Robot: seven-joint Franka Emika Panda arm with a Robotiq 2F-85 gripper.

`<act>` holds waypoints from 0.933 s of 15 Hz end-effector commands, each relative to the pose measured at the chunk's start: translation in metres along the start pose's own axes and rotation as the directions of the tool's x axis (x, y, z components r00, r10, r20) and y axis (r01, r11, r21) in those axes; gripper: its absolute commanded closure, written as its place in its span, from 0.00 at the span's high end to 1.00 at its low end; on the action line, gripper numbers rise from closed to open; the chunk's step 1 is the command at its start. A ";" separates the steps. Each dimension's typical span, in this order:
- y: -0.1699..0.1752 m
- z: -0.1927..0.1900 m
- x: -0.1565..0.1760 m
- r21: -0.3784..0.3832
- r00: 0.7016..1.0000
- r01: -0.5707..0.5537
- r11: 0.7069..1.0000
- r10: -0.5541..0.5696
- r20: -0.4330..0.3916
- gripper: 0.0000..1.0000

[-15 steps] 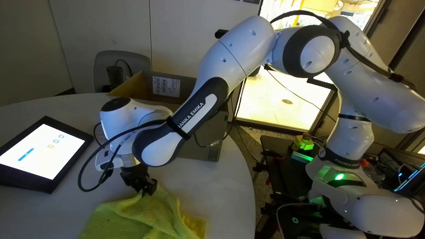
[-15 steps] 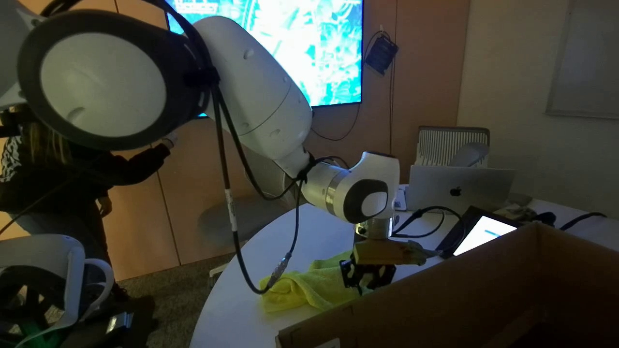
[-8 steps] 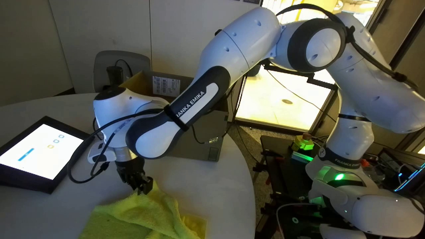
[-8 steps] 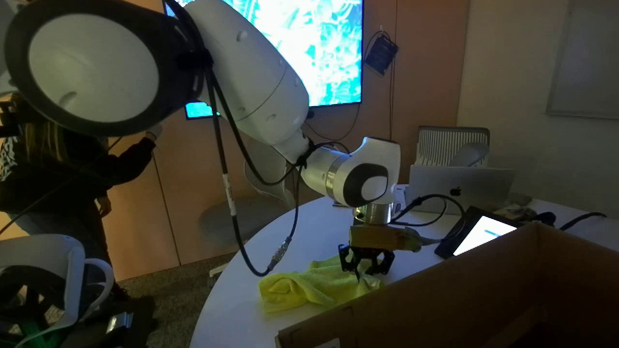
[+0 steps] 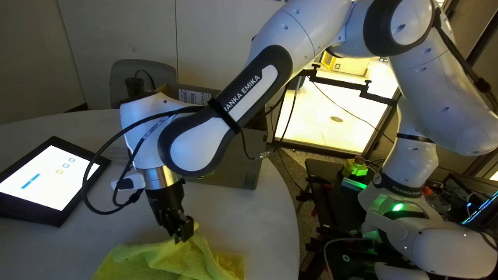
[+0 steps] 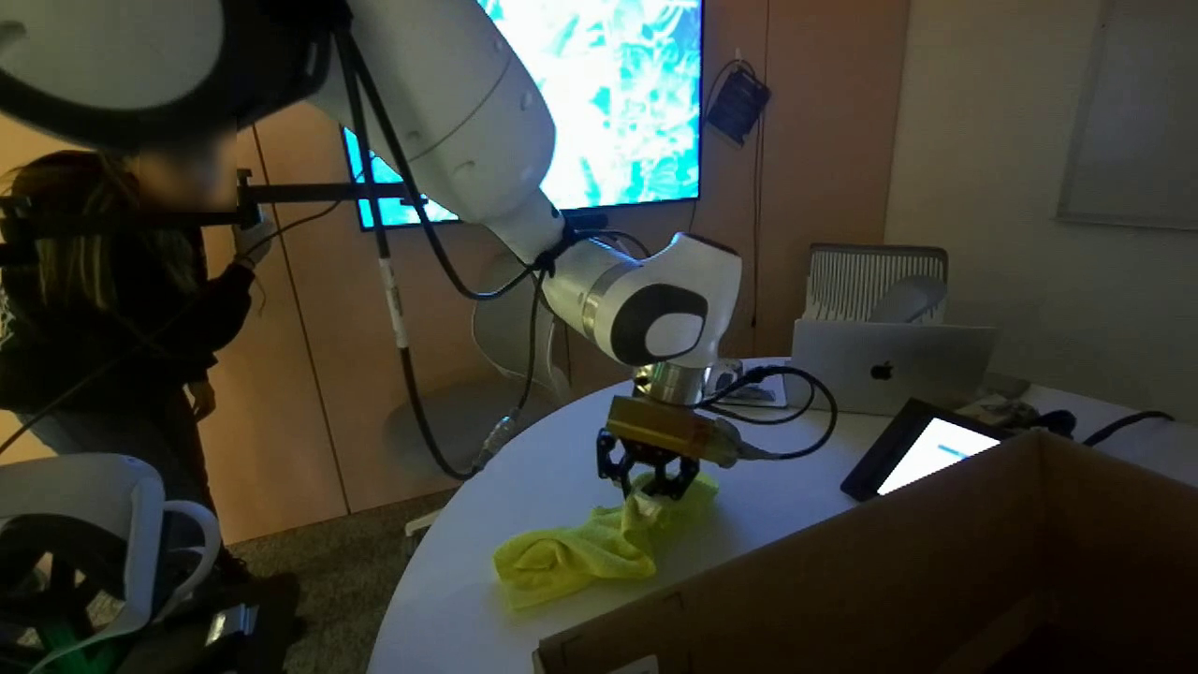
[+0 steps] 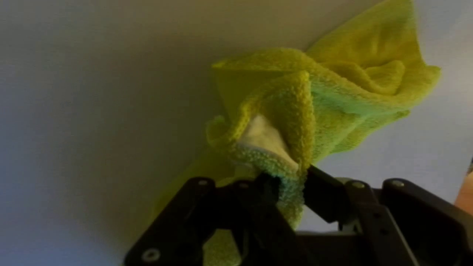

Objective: Pick up the marker and wrap it on the cloth, then put the cloth in the box

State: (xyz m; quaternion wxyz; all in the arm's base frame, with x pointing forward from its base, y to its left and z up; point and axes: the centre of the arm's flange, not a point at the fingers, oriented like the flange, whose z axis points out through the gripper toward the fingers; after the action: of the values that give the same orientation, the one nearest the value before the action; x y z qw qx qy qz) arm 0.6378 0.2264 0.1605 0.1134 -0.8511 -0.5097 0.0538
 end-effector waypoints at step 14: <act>-0.140 0.107 0.020 0.101 0.804 -0.587 0.803 0.593 -0.041 0.05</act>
State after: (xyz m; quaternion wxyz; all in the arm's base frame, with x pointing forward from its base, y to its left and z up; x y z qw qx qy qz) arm 0.5153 0.3068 0.1172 0.1603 -0.9462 -0.2645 0.0952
